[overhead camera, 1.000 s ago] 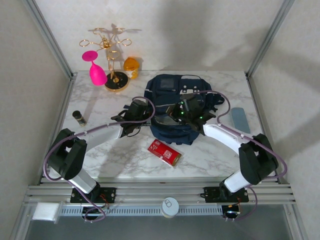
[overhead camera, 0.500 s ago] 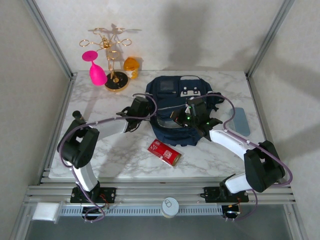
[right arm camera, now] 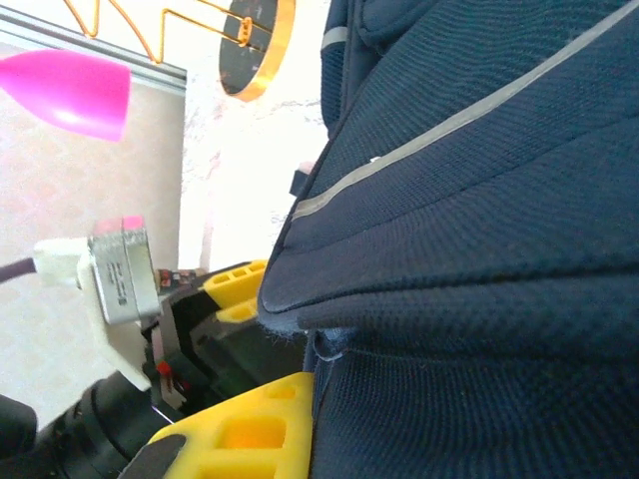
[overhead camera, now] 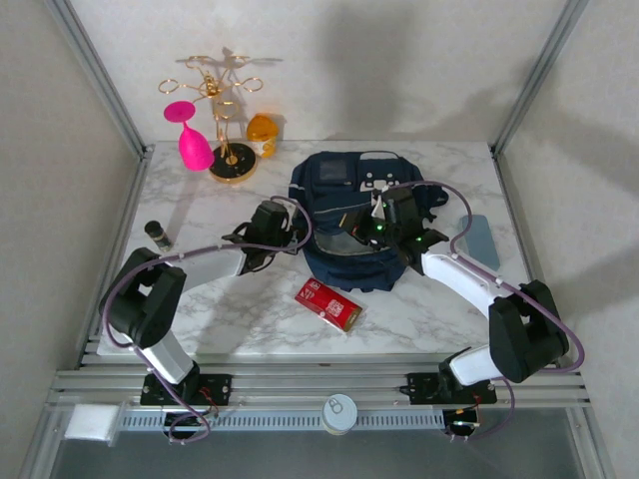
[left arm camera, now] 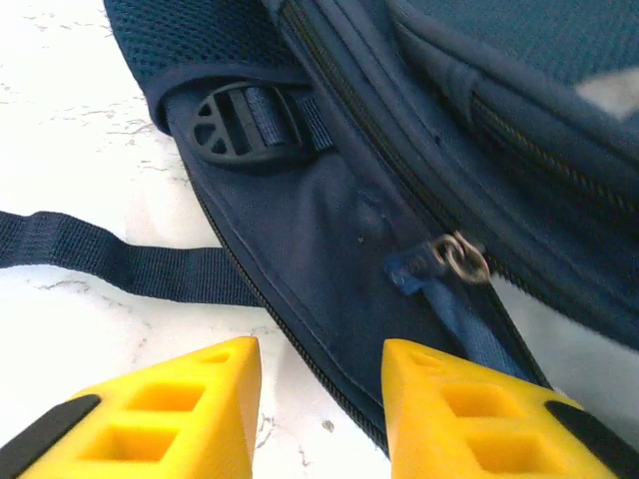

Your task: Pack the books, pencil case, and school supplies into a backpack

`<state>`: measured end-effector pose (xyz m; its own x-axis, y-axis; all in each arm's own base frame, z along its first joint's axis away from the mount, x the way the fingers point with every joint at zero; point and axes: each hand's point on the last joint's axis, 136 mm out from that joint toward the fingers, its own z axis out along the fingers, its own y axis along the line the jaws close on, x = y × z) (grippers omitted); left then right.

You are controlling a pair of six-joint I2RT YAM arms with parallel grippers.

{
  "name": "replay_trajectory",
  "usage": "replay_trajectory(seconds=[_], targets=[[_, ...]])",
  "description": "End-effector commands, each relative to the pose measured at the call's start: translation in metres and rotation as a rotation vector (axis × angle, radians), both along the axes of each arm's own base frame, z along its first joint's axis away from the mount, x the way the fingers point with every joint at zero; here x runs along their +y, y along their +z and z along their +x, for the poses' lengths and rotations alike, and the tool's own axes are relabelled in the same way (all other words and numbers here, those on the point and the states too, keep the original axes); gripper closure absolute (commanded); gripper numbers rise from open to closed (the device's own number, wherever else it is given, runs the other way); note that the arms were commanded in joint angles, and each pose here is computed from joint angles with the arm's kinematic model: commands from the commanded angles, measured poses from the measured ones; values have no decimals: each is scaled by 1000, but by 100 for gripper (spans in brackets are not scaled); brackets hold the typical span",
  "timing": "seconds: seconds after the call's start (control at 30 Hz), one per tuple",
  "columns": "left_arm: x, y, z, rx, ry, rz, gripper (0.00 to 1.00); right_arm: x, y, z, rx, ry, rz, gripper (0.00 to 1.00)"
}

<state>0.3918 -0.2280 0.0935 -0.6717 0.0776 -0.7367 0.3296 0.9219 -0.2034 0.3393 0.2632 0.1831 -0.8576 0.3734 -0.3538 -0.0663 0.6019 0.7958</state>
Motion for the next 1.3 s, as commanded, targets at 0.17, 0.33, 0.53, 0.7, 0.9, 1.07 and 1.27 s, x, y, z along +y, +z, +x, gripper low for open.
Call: replay_trajectory(seconds=[0.17, 0.33, 0.53, 0.7, 0.9, 1.07, 1.27], targets=[[-22, 16, 14, -88, -120, -15, 59, 7, 51, -6, -75, 79, 93, 100], [-24, 18, 32, -127, -87, 0, 63, 7, 45, -10, -61, 95, 92, 100], [-23, 27, 58, -171, -36, -43, 66, 7, 31, -17, -45, 117, 94, 100], [-16, 11, 78, -119, 32, -30, 67, 8, 19, -18, -29, 130, 83, 100], [2, 10, 58, -78, 104, -50, 62, -8, 6, -20, -1, 94, -44, 48], [19, 13, 33, 9, 205, -104, 58, -54, -12, -46, 75, -30, -220, 18], [2, 27, -1, 79, 211, -227, 53, -130, -17, -67, 101, -235, -347, 1]])
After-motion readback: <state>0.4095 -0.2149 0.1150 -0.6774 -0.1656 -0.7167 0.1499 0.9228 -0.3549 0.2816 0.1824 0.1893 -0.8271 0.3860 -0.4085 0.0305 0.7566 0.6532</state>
